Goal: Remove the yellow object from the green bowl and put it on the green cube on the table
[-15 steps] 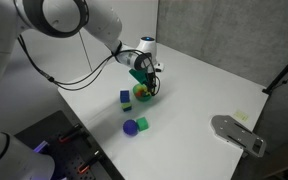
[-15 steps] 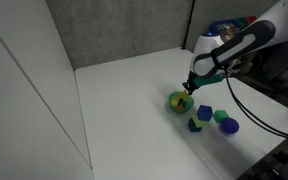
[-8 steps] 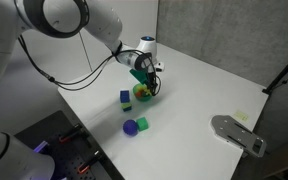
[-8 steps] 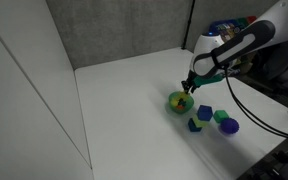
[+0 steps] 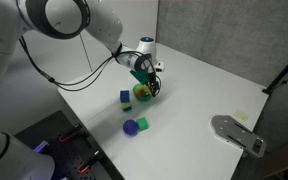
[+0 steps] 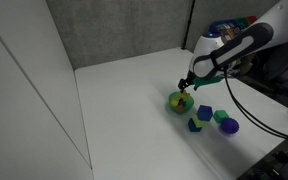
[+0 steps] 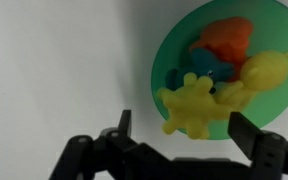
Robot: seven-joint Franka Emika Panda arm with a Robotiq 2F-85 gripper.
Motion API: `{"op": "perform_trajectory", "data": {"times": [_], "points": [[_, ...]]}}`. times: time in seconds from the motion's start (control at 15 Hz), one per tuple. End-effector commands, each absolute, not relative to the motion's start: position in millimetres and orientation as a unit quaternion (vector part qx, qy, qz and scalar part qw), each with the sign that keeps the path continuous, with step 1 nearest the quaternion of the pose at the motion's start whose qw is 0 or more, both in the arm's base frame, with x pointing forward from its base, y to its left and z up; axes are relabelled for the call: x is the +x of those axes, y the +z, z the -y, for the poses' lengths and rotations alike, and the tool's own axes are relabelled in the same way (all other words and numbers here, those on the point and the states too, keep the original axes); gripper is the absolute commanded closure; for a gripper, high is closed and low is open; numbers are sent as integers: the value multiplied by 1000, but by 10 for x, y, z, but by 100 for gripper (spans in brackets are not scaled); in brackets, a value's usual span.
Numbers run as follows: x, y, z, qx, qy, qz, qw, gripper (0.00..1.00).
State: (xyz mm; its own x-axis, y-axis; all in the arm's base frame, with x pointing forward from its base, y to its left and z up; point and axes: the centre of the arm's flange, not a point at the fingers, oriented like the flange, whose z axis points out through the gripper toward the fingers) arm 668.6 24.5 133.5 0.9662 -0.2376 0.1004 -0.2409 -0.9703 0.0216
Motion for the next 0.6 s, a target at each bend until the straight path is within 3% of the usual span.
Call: {"op": "perform_trajectory", "data": {"times": [0.0,0.53], "points": [[6769,1304,-266,992,59,113,14,0],[6949,1282,-307,992,66,107,21,0]]}}
